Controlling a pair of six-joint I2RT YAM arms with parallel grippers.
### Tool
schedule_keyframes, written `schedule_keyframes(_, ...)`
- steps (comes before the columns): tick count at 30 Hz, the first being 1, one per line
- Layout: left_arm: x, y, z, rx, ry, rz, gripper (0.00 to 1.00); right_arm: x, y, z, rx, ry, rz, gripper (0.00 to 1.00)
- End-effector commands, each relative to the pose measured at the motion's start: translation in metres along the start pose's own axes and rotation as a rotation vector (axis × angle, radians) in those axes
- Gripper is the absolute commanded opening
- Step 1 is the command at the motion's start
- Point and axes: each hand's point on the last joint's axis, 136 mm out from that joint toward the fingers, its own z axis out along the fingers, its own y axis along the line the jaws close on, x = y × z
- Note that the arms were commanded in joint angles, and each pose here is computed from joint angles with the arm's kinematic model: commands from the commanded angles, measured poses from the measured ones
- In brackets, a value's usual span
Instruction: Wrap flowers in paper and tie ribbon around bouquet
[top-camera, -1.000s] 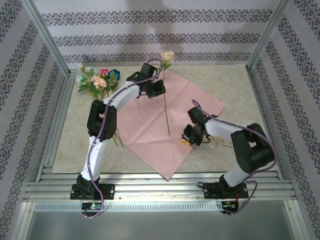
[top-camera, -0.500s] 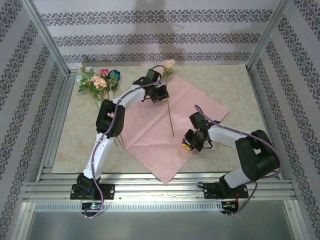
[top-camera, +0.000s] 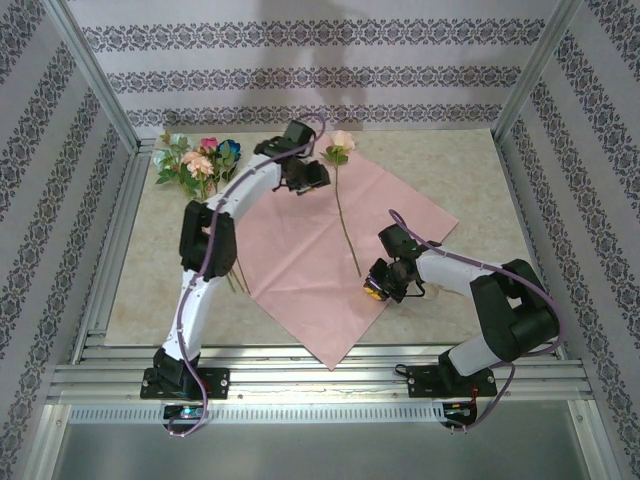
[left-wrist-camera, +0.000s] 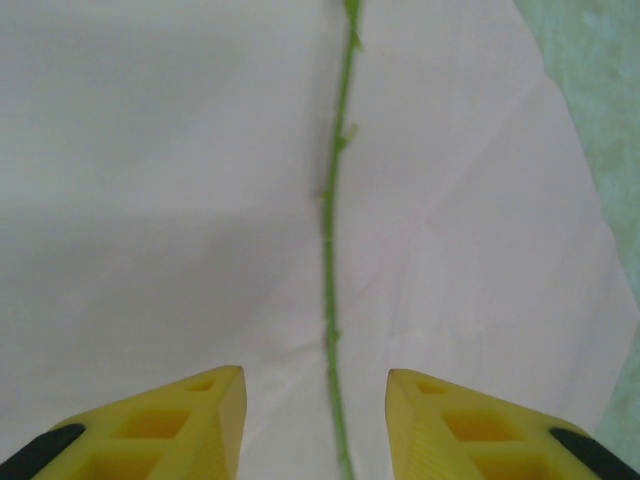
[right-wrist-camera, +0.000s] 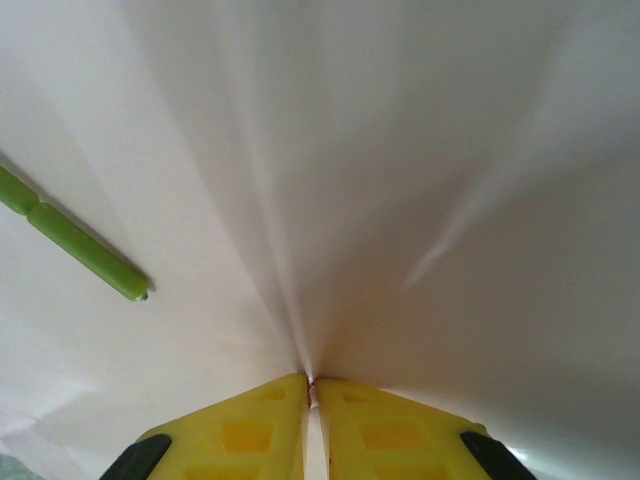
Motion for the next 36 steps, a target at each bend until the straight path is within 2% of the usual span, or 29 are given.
schedule_keyframes(1, -0.011, 0.099, -0.057, -0.293, 0.014, -0.050, 0.38, 0.022, -0.059, 0.016, 0.217, 0.077, 0.068, 0.15)
schedule_keyframes(3, -0.014, 0.139, -0.068, -0.376, 0.043, -0.077, 0.38, 0.021, -0.057, 0.017, 0.212, 0.077, 0.066, 0.15)
schedule_keyframes(6, -0.024, 0.178, -0.073, -0.425, 0.046, -0.088, 0.38, 0.020, -0.054, 0.017, 0.206, 0.075, 0.064, 0.15)
schedule_keyframes(13, -0.053, 0.227, -0.062, -0.576, 0.022, -0.013, 0.39, 0.020, -0.053, 0.017, 0.206, 0.075, 0.066, 0.15)
schedule_keyframes(18, -0.054, 0.240, -0.041, -0.576, 0.043, -0.010, 0.39, 0.019, -0.053, 0.015, 0.208, 0.071, 0.067, 0.15)
schedule_keyframes(27, -0.048, 0.260, -0.029, -0.652, 0.071, 0.012, 0.30, 0.018, -0.050, 0.014, 0.212, 0.074, 0.064, 0.15)
schedule_keyframes(33, -0.044, 0.265, -0.015, -0.638, 0.084, 0.037, 0.15, 0.016, -0.046, 0.014, 0.216, 0.079, 0.057, 0.15)
schedule_keyframes(36, -0.044, 0.266, -0.015, -0.645, 0.086, 0.048, 0.11, 0.016, -0.046, 0.015, 0.220, 0.083, 0.054, 0.15)
